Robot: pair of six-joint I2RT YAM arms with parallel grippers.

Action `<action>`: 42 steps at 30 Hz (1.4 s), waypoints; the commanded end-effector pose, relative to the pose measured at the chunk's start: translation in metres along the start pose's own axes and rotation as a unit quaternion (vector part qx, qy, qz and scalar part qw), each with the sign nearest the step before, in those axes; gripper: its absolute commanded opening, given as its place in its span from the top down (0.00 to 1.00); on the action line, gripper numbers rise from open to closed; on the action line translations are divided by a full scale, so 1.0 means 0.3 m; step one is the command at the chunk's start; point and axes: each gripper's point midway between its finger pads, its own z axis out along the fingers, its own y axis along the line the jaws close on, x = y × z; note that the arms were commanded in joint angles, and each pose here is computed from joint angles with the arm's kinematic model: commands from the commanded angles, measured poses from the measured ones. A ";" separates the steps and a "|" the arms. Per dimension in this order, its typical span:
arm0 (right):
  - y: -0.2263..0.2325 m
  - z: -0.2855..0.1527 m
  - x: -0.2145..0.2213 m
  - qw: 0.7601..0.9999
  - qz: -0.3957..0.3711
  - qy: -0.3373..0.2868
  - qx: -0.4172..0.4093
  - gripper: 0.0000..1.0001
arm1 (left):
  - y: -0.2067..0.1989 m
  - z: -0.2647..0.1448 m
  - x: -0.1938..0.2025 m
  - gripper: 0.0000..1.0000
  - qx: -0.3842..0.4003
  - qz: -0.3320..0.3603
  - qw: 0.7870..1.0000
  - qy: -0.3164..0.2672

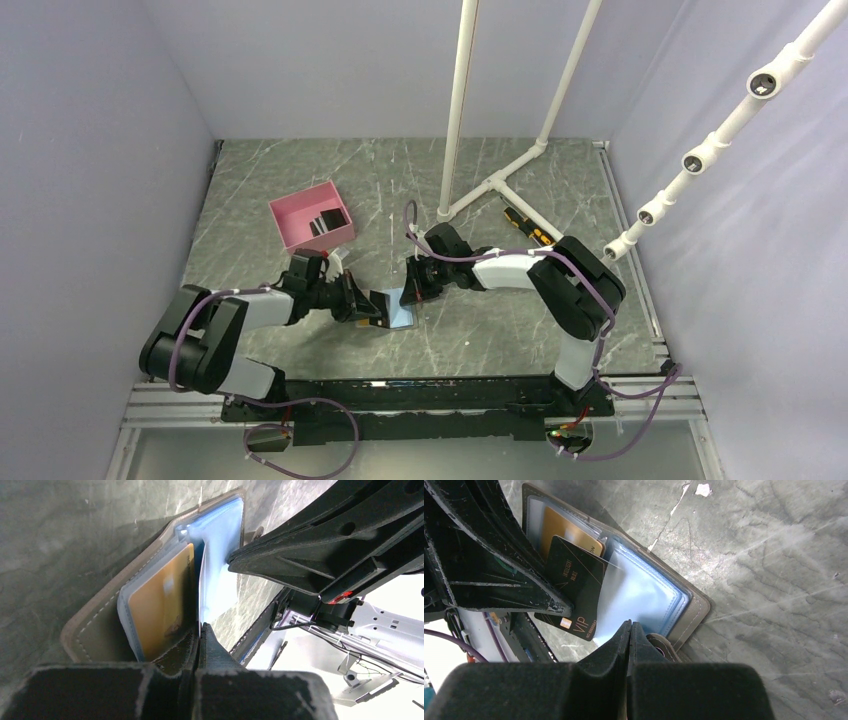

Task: Put the credit cards into the card holder
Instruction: Insert the credit card into the card holder.

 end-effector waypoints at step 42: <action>-0.070 -0.058 0.026 0.996 -0.013 0.004 0.084 0.84 | -0.016 0.039 -0.020 1.00 0.044 0.044 0.998 -0.003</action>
